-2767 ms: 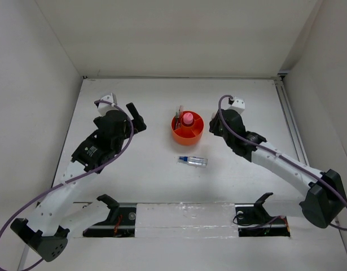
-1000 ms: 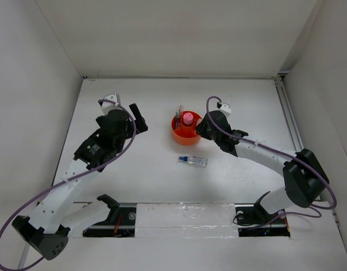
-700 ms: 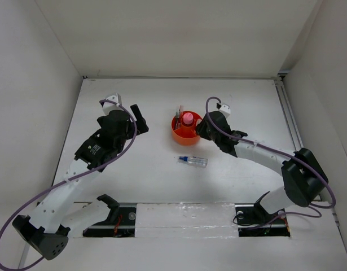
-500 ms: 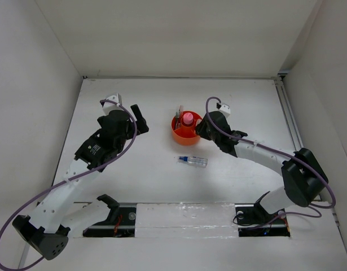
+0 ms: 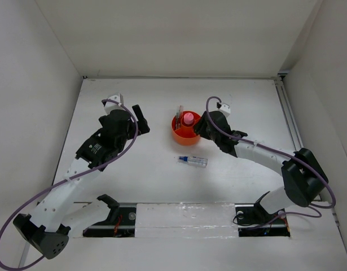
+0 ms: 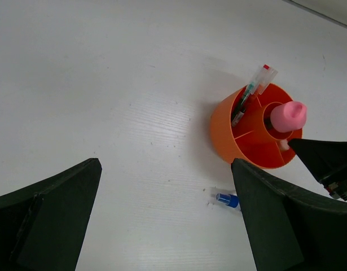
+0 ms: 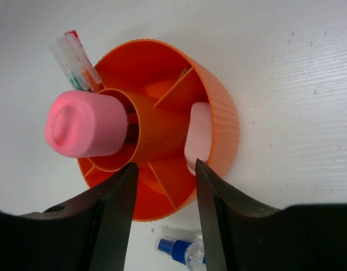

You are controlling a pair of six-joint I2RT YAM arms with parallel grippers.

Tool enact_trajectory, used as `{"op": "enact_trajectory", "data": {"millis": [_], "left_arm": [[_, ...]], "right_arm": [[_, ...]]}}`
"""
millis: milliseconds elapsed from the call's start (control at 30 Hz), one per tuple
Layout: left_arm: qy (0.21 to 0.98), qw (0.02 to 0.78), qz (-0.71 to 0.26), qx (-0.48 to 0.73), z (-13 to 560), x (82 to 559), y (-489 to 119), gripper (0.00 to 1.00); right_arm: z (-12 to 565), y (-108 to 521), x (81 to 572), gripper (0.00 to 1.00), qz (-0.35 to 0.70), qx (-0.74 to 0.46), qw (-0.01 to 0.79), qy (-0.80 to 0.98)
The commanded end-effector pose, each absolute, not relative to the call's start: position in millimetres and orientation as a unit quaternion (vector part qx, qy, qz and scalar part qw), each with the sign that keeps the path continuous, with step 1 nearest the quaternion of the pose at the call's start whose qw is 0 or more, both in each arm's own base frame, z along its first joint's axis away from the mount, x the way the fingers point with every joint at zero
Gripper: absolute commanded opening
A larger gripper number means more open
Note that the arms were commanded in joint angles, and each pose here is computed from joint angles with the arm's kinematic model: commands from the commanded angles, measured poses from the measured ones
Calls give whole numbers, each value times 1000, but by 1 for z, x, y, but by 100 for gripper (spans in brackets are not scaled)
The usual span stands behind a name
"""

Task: Sort the stationery into containers
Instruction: Place the stapler in the storage box, then pick up the stationery from the center of the board.

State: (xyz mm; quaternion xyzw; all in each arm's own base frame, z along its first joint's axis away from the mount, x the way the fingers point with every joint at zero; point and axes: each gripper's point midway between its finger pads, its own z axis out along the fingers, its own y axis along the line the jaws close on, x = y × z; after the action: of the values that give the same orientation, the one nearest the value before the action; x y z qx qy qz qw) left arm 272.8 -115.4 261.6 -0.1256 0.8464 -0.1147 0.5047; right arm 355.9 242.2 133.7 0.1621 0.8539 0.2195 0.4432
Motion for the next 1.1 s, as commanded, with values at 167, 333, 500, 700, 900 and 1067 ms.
{"op": "enact_trajectory", "data": {"millis": [167,333,500,700,900,1067], "left_arm": [[841,514,-120,-122,266,276,-116,99],[841,514,-120,-122,266,276,-116,99],[841,511,-127,-126,266,275,-119,99],[860,464,-156,-146,240,272,-135,99],[880,406,-179,-166,192,264,-153,99],[883,395,-187,-173,185,262,-161,99]], "right_arm": [[148,246,359,53,238,165,462,839],[174,247,354,60,256,155,480,825],[210,244,339,72,263,132,512,807],[245,235,310,90,264,45,540,798],[214,239,267,90,224,-88,451,860],[178,244,229,90,241,-164,397,870]]}}
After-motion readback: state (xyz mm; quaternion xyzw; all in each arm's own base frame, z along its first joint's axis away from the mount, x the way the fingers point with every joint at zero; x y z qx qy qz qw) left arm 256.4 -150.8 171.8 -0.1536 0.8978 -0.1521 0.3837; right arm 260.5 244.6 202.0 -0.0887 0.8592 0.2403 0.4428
